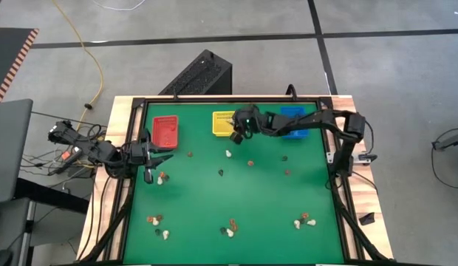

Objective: Sort Halloween decoration
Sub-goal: Put the white skull toy into the yellow bin, then put the orange flower toy into the red bin

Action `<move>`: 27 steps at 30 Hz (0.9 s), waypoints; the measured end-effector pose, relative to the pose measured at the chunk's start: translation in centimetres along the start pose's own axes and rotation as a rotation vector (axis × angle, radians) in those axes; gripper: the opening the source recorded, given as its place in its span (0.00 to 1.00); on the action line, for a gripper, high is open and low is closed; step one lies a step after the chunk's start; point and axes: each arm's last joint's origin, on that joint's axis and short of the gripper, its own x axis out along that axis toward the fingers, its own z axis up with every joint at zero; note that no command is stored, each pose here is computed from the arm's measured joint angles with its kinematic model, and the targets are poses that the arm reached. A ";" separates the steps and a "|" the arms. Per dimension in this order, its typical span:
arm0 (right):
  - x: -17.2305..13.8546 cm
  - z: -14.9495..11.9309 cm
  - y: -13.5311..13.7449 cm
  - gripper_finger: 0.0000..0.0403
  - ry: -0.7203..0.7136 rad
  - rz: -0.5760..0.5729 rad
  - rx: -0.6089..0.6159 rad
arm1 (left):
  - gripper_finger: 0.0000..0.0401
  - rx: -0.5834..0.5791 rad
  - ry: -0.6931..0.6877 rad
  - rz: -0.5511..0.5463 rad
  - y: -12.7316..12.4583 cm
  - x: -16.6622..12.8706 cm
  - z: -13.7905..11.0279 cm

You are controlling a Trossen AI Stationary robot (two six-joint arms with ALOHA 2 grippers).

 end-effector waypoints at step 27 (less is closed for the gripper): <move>-9.4 -3.4 6.4 0.63 -0.174 0.195 -0.012 | 0.23 0.108 0.547 0.281 -0.1 7.3 -7.9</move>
